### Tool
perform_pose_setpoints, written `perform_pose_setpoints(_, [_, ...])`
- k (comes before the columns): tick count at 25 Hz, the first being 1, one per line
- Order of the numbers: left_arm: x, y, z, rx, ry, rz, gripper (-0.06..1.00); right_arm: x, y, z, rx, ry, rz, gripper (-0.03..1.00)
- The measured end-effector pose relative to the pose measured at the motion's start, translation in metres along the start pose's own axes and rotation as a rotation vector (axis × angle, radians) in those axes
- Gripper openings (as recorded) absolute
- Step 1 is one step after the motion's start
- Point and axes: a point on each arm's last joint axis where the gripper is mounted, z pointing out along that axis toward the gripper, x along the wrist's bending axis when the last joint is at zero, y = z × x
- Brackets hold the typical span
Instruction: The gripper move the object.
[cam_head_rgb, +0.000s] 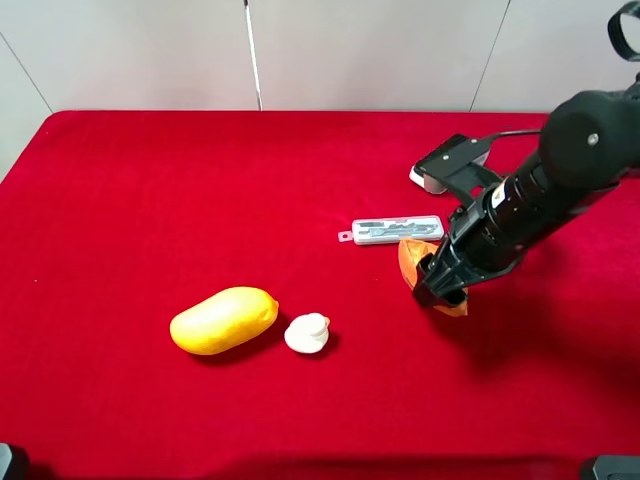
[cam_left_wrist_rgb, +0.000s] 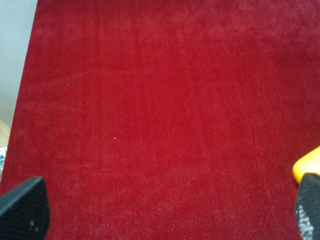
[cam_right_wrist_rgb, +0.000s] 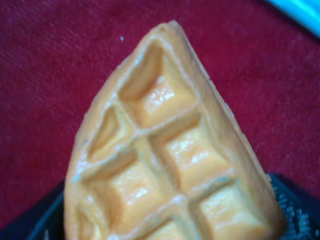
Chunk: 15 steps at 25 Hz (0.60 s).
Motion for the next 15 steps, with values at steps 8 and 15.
perform_pose_setpoints(8, [0.000,0.000,0.000,0.000,0.000,0.000,0.97,-0.001,-0.016,0.010,-0.029,-0.024,0.007,0.54])
perform_pose_setpoints(15, [0.000,0.000,0.000,0.000,0.000,0.000,0.97,-0.001,-0.030,0.016,-0.035,-0.042,-0.015,0.54])
